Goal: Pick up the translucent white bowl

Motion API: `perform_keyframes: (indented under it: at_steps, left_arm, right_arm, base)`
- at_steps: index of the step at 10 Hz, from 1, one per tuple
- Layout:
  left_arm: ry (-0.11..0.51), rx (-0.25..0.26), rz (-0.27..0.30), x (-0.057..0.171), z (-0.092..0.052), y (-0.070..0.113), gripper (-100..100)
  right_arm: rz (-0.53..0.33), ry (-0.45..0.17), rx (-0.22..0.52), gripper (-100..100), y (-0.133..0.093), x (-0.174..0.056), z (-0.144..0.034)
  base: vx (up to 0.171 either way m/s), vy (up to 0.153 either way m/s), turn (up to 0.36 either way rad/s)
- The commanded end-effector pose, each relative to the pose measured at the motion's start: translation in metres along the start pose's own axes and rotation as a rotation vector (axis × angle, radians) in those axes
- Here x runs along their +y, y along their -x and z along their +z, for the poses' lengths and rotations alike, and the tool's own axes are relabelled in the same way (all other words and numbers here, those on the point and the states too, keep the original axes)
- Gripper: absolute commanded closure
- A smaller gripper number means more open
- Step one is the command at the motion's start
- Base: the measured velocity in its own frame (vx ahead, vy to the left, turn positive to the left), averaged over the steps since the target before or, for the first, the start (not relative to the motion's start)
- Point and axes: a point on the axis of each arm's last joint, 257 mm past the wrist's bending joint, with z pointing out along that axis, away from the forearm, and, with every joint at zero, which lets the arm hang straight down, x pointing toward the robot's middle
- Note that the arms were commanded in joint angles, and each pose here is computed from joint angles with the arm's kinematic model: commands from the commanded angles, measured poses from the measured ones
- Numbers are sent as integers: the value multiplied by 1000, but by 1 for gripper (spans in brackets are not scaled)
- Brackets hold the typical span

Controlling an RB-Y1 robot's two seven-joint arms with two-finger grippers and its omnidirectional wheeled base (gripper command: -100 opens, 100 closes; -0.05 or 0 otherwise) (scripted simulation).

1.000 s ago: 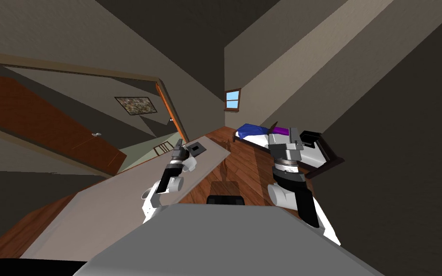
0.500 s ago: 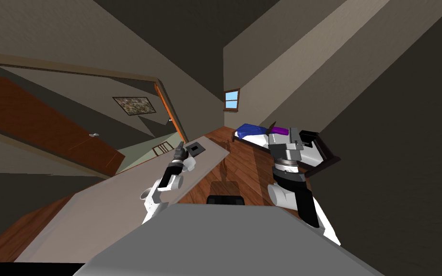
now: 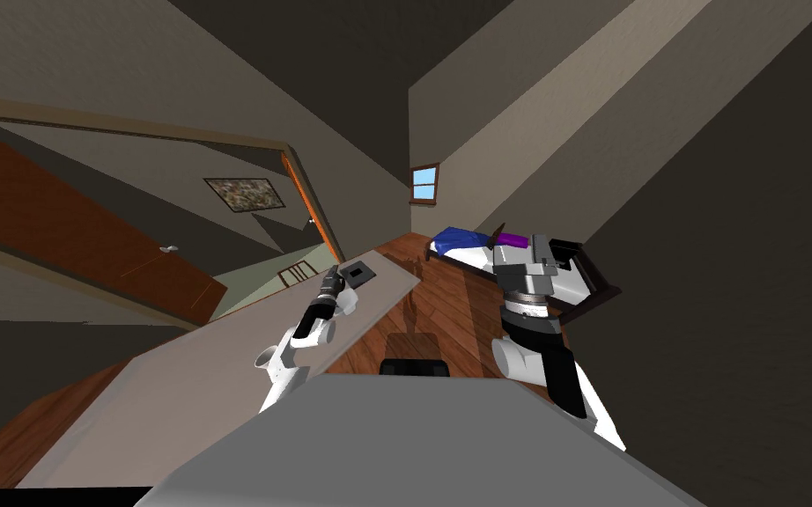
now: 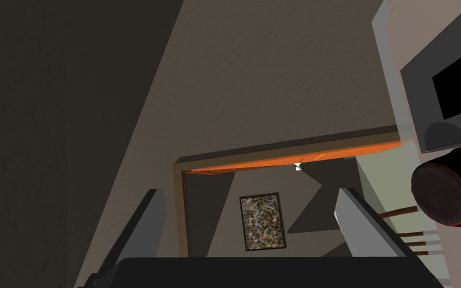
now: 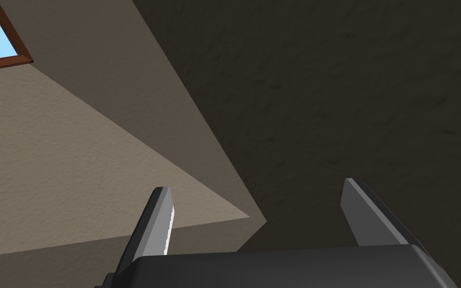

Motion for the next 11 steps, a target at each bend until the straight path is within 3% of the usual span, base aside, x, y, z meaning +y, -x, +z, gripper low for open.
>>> perform_keyframes:
  at_steps: [1, 6, 11]
  left_arm:
    - [27, -1, -1, 7, 3, -1, -100]
    - [222, -40, -53, 71, 11, 18, -100]
    - [385, -75, -104, 120, 8, 30, -100]
  right_arm:
    - [0, 0, 0, 0, 0, 0, 0]
    - [0, 0, 0, 0, 0, 0, 0]
    - [0, 0, 0, 0, 0, 0, 0]
  base:
    - [2, -8, 1]
    - [8, -17, -8]
    - [22, -18, -1]
